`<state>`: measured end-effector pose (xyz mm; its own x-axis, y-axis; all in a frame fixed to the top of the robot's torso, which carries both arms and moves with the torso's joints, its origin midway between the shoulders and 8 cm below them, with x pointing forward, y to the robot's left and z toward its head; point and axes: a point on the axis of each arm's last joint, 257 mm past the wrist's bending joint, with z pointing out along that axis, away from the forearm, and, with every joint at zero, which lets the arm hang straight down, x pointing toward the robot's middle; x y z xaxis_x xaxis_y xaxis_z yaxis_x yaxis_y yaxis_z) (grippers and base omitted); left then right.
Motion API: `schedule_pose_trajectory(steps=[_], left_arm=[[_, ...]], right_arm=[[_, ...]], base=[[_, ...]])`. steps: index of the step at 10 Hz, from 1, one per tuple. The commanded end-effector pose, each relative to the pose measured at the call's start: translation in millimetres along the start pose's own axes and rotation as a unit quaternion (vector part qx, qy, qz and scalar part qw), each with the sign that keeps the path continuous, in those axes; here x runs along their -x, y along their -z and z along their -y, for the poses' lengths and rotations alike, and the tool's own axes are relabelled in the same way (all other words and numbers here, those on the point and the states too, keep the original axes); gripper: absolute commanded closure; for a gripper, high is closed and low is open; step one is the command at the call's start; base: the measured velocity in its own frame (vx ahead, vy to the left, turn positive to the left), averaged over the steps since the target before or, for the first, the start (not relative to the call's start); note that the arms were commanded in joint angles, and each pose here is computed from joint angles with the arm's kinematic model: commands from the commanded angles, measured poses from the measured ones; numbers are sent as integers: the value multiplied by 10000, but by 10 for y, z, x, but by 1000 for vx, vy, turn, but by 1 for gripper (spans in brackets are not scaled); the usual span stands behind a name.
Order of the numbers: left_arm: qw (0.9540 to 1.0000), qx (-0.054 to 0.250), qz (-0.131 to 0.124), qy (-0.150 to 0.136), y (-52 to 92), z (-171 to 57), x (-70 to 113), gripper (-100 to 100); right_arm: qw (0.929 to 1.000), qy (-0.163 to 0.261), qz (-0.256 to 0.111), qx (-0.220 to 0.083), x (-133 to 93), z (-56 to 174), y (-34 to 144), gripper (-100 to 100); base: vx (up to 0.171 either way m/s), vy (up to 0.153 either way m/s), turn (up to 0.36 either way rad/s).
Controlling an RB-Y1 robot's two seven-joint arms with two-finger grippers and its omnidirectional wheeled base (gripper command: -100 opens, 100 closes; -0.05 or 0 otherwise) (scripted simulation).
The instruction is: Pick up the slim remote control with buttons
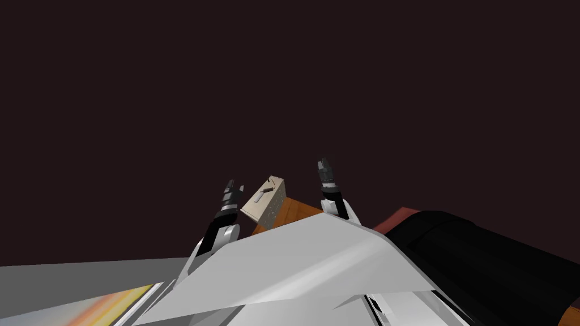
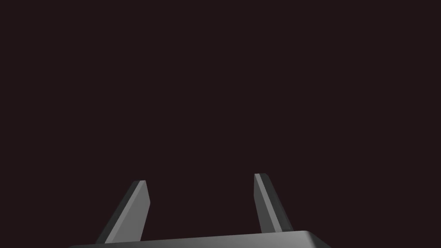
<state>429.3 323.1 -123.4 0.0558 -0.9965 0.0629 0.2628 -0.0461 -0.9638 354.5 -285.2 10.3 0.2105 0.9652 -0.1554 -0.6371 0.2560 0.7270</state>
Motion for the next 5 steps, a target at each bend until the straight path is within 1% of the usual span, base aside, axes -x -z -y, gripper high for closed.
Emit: schedule_pose_trajectory(steps=[1,2,3,4,5], left_arm=[[9992,356,27,177,-54,-234,139,-100],[9985,514,78,172,-26,-374,186,-100],[9968,735,117,290,-51,-534,270,-100],[9959,841,152,286,-28,-623,300,-100],[9933,1061,200,408,-53,-763,380,-100]], right_arm=[[10000,0,0,0,0,0,0,0],[10000,0,0,0,0,0,0,0],[10000,0,0,0,0,0,0,0],[10000,0,0,0,0,0,0,0],[10000,0,0,0,0,0,0,0]], base=[[14,-94,-133],[14,-78,-35],[19,-62,-64],[17,-45,-45],[26,-60,-90]])
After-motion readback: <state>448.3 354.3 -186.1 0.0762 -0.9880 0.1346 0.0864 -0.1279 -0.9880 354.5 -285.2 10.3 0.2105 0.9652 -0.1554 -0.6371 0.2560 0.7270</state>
